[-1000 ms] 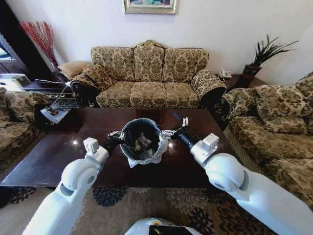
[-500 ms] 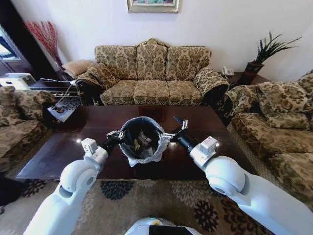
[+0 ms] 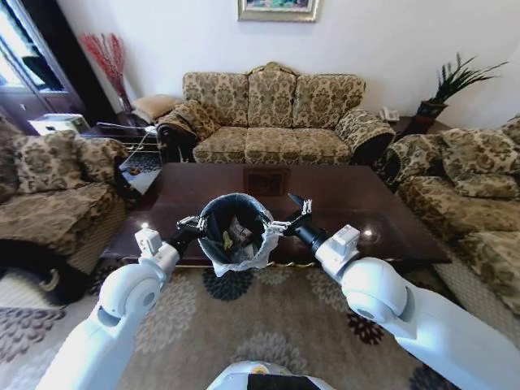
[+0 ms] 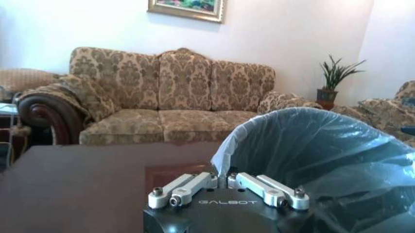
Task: Move to the front of the table and place the trash on the table into the trash bin.
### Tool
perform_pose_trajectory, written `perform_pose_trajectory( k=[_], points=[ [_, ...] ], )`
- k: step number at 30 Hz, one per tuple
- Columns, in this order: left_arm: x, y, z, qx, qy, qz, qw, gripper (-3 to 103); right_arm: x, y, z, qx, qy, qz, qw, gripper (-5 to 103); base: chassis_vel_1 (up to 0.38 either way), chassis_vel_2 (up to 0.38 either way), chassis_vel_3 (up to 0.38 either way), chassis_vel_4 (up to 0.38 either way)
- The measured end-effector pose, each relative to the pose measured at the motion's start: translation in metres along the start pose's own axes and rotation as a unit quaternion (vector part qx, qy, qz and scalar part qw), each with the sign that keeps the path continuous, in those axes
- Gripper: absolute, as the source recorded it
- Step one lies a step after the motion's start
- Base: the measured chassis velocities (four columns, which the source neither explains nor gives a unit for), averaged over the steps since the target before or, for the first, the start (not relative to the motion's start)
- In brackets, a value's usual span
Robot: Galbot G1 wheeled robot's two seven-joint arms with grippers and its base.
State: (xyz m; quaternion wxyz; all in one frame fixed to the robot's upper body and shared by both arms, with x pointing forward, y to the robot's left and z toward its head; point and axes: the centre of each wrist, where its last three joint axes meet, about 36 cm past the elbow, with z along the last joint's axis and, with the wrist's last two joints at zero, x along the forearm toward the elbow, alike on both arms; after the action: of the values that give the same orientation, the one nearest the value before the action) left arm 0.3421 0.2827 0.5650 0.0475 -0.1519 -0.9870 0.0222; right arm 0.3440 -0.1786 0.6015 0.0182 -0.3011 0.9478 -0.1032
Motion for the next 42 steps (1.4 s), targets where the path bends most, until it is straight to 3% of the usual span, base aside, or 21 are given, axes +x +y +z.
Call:
perform_pose_trajectory(
  k=[12, 21, 26, 42],
  points=[
    [0.005, -0.001, -0.003, -0.001, -0.006, -0.003, 1.0, 2, 0.006, 0.003, -0.001, 0.001, 0.011, -0.009, 1.0, 100, 0.503, -0.027, -0.517, 0.026],
    [0.013, -0.005, -0.007, 0.001, -0.014, -0.006, 0.9999, 2, 0.008, 0.004, 0.002, -0.006, 0.002, -0.014, 1.0, 100, 0.347, -0.298, -0.319, 0.299],
    [0.013, -0.005, -0.007, 0.001, -0.015, -0.005, 0.9999, 2, 0.008, 0.004, 0.002, -0.006, 0.001, -0.014, 1.0, 100, 0.098, -0.241, -0.128, 0.231],
    [0.012, -0.005, -0.007, 0.001, -0.014, -0.007, 0.9999, 2, 0.008, 0.004, 0.002, -0.005, 0.001, -0.014, 1.0, 100, -0.007, 0.016, 0.011, -0.011]
  ],
)
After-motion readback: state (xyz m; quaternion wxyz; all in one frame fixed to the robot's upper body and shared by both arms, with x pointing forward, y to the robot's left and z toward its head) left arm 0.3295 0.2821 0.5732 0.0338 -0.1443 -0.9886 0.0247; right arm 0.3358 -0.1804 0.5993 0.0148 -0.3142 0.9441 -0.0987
